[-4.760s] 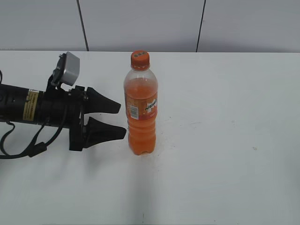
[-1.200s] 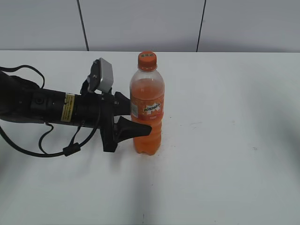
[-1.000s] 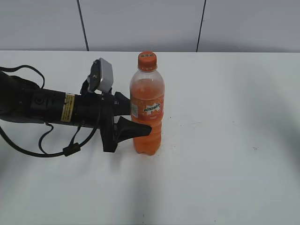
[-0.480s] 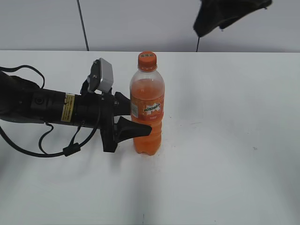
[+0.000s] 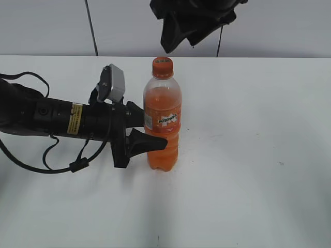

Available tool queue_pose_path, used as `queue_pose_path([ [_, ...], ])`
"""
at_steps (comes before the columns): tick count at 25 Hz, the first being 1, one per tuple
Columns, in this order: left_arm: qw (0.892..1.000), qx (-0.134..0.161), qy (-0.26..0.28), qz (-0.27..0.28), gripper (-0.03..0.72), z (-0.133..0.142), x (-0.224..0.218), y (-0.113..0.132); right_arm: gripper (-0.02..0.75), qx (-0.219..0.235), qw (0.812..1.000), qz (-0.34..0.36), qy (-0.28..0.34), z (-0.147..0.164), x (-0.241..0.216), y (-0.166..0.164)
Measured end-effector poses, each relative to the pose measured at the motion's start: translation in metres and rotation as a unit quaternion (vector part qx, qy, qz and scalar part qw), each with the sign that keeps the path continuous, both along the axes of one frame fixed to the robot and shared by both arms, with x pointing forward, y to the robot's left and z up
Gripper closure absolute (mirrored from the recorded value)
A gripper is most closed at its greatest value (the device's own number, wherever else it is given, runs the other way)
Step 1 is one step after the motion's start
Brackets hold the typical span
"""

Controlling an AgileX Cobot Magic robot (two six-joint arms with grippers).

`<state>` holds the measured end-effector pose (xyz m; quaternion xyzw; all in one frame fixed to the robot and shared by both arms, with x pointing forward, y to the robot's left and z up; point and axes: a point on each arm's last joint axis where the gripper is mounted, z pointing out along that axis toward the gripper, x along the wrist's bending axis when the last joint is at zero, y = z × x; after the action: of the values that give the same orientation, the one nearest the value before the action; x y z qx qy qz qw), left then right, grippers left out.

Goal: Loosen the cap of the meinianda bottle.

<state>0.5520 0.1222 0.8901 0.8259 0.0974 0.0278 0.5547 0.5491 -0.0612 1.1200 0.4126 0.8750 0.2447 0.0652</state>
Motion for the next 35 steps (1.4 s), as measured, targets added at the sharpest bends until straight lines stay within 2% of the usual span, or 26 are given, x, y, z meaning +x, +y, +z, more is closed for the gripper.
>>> queue_pose_path([
  [6, 1.0, 0.0, 0.0, 0.0, 0.295, 0.0, 0.0, 0.0, 0.339, -0.002, 1.0, -0.008, 0.024, -0.004, 0.001, 0.011],
  [11, 1.0, 0.0, 0.0, 0.0, 0.295, 0.0, 0.0, 0.0, 0.339, -0.038, 0.999, 0.009, 0.028, -0.015, -0.009, 0.029],
  [20, 1.0, 0.0, 0.0, -0.001, 0.295, 0.0, 0.0, 0.0, 0.344, -0.05, 0.998, 0.007, 0.032, -0.023, -0.008, 0.033],
  [22, 1.0, 0.0, 0.0, -0.001, 0.295, 0.0, 0.0, 0.0, 0.372, -0.05, 0.998, 0.005, 0.034, -0.023, -0.008, 0.033],
  [25, 1.0, 0.0, 0.0, -0.001, 0.295, 0.0, 0.0, 0.0, 0.463, -0.047, 0.998, 0.005, 0.036, -0.023, -0.008, 0.034],
  [29, 1.0, 0.0, 0.0, -0.001, 0.295, 0.0, 0.0, 0.0, 0.466, -0.049, 0.998, 0.01, 0.034, -0.023, -0.008, 0.034],
  [32, 1.0, 0.0, 0.0, -0.001, 0.295, 0.0, 0.0, 0.0, 0.466, -0.064, 0.996, 0.058, 0.018, -0.023, -0.008, 0.034],
  [35, 1.0, 0.001, 0.0, -0.002, 0.295, 0.0, 0.0, 0.0, 0.466, -0.093, 0.984, 0.154, -0.016, -0.023, -0.009, 0.034],
])
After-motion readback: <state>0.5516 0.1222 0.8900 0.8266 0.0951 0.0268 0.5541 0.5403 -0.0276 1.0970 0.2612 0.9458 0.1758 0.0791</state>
